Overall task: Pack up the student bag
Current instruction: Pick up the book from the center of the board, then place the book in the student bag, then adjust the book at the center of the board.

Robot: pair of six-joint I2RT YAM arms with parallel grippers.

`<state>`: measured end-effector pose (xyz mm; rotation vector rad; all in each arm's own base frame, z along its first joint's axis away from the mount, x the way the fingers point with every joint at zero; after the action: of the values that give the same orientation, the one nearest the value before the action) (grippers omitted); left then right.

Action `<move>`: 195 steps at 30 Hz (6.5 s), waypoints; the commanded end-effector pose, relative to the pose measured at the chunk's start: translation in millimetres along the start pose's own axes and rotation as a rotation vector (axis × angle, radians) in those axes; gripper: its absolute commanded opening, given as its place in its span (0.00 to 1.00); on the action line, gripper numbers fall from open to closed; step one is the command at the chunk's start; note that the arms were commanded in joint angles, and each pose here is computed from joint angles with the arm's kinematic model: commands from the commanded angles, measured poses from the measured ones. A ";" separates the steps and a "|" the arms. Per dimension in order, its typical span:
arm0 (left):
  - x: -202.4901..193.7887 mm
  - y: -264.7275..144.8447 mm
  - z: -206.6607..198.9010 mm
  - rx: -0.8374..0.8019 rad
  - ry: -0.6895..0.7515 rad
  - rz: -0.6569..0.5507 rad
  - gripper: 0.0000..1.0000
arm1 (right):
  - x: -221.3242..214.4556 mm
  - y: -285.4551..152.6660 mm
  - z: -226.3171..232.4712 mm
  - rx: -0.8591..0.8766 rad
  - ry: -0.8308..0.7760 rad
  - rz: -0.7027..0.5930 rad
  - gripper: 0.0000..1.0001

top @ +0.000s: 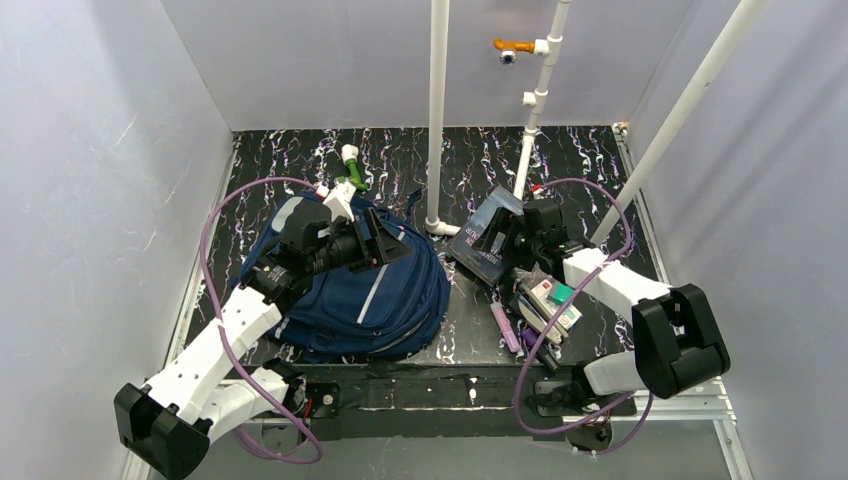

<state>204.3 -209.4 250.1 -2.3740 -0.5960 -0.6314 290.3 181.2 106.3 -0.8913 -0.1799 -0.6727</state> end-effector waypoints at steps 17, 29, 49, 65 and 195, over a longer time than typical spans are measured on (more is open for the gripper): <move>2.5 -10.3 -14.3 -0.074 0.069 0.002 0.73 | 5.0 -11.9 -36.8 -0.001 0.086 -0.152 0.98; 4.2 -15.6 -16.5 -0.072 0.076 -0.012 0.75 | 8.6 5.3 -31.2 0.256 0.176 -0.321 0.68; 11.7 -14.8 -9.7 -0.001 0.114 -0.021 0.76 | 47.2 -94.1 22.7 0.217 -0.168 -0.392 0.01; 42.3 42.4 -40.0 -0.303 0.106 -0.038 0.81 | 17.1 -217.4 137.6 0.643 -0.459 0.044 0.01; 61.3 -139.7 29.1 0.385 0.183 -0.623 0.86 | -10.4 -196.1 255.8 1.285 -0.166 0.416 0.01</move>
<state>187.3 -92.3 303.6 -1.8096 -1.0900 -0.8232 225.2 309.9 312.8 0.0162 -0.2827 -0.0723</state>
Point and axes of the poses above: each gripper's point midway between its finger pads, its own y axis out along the fingers, its own z axis along the line the jaws close on, x = y × z, the point moved 3 cm from there along -y, back along the fingers, and after that the axes turned 5 degrees about y, right-handed, at the moved point
